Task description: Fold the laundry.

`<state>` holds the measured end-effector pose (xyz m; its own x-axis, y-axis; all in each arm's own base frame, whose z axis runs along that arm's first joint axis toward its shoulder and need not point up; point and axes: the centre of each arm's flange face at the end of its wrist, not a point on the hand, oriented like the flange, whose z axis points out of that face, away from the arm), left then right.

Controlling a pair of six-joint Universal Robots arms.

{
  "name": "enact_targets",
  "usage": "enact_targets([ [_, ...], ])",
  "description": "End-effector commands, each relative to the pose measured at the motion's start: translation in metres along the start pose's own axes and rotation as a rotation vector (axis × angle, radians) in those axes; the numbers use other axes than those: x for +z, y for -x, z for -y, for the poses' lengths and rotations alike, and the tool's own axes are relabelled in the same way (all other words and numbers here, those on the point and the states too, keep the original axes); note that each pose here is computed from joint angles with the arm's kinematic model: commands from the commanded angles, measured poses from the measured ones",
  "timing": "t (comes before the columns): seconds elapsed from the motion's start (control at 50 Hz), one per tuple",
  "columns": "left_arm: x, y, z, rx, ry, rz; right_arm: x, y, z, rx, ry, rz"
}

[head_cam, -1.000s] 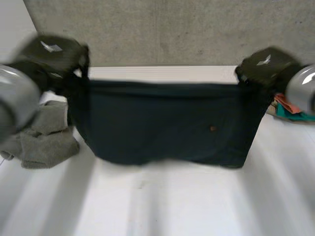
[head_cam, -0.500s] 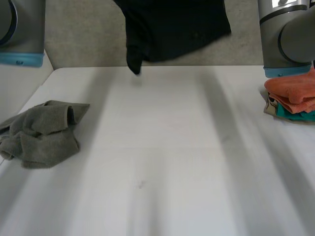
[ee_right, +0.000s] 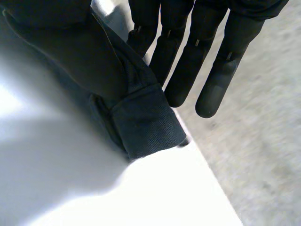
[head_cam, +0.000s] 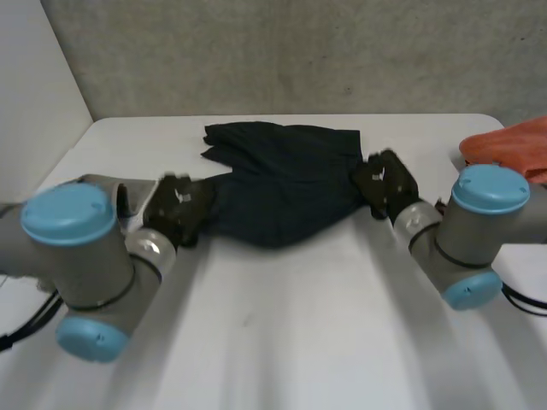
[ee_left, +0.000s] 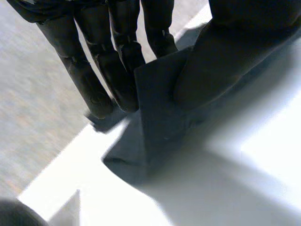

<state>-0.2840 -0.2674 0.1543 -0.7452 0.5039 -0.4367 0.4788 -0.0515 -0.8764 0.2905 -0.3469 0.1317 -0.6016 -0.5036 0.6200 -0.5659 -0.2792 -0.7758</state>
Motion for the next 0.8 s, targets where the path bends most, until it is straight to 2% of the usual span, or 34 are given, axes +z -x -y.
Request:
enact_targets([
  [0.02,-0.032,-0.005,0.011,0.001,0.050,-0.042,-0.043,-0.001,0.013,-0.001,0.173,0.126],
  [0.12,-0.052,0.002,0.028,0.006,0.051,-0.044,-0.072,-0.001,0.023,0.008,0.272,0.213],
  [0.2,-0.076,0.000,0.028,0.014,0.148,-0.104,-0.094,-0.002,0.024,-0.026,0.362,0.274],
  [0.26,-0.101,-0.006,0.022,0.042,0.276,-0.191,-0.121,0.001,0.020,-0.070,0.486,0.360],
  [0.36,-0.165,-0.021,0.017,0.137,0.549,-0.424,-0.178,0.004,0.023,-0.142,0.653,0.559],
  [0.44,-0.187,-0.028,0.028,0.158,0.576,-0.514,-0.190,0.004,0.030,-0.177,0.590,0.606],
  [0.5,-0.183,-0.030,0.035,0.147,0.519,-0.502,-0.193,0.006,0.032,-0.168,0.572,0.621],
  [0.58,-0.157,-0.026,0.048,0.134,0.395,-0.404,-0.189,0.003,0.035,-0.137,0.558,0.618],
  [0.64,-0.122,-0.018,0.055,0.136,0.317,-0.288,-0.172,-0.006,0.038,-0.121,0.522,0.536],
  [0.74,-0.053,0.001,0.070,0.118,0.147,-0.101,-0.128,-0.030,0.036,-0.004,0.472,0.293],
  [0.8,-0.023,0.008,0.078,0.101,0.041,-0.042,-0.107,-0.039,0.034,0.024,0.432,0.187],
])
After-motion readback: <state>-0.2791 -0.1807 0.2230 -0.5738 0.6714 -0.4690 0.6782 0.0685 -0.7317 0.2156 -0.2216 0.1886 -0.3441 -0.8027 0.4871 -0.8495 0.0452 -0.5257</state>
